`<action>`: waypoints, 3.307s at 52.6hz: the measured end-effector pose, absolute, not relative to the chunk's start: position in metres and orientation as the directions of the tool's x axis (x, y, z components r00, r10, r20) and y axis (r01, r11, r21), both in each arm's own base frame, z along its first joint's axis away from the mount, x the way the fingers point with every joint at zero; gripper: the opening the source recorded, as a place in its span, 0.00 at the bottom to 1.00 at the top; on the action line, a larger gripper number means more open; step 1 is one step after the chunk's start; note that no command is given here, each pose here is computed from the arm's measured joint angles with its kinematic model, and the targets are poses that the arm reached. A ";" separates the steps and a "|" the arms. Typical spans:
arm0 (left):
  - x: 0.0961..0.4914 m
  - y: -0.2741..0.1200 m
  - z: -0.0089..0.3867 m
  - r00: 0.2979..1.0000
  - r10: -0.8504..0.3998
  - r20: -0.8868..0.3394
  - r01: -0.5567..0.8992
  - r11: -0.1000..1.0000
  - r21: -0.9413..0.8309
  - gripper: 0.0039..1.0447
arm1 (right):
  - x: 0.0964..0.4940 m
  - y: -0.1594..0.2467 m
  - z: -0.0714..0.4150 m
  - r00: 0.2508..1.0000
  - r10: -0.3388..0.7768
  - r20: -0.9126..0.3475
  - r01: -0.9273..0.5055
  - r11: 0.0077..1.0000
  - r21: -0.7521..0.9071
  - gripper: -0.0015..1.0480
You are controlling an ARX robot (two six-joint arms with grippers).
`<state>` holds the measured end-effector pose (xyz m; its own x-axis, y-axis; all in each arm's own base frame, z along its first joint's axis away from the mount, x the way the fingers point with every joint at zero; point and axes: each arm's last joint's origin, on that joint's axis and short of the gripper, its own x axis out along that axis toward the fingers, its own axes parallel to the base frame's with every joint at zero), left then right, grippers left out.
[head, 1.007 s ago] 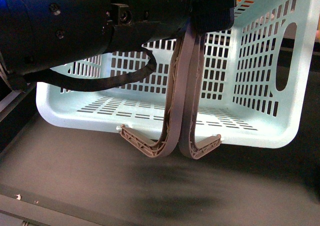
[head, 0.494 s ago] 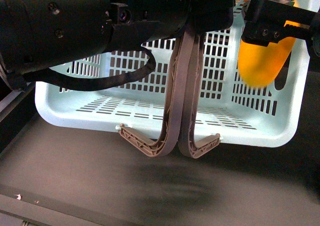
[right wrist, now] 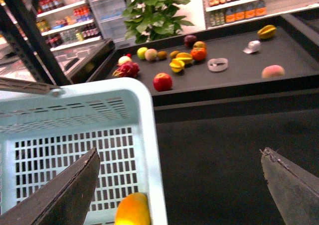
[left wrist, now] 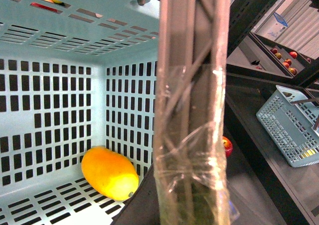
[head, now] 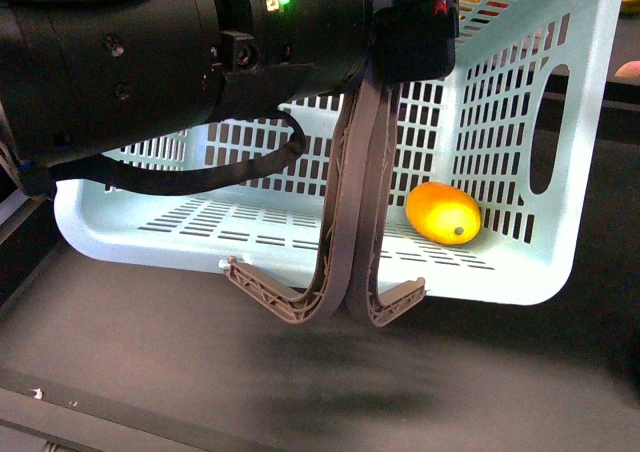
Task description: Pick mango with right arm and hold basket with left
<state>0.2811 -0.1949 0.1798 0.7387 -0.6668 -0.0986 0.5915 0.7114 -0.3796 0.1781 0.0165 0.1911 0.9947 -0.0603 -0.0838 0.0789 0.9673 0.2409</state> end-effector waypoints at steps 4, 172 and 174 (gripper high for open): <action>0.281 -0.195 0.180 0.738 -0.668 -0.099 0.593 0.711 -0.379 0.08 | 0.155 0.005 0.190 0.989 -0.122 -0.086 0.139 0.961 0.240 0.92; 0.327 -0.199 0.184 0.823 -0.564 -0.073 0.535 0.811 -0.237 0.08 | 0.098 0.000 0.165 1.000 0.003 0.002 -0.003 1.000 0.001 0.92; 0.336 -0.197 0.187 0.846 -0.528 -0.070 0.493 0.827 -0.271 0.08 | 0.098 0.000 0.165 1.000 0.003 0.002 -0.003 1.000 0.001 0.92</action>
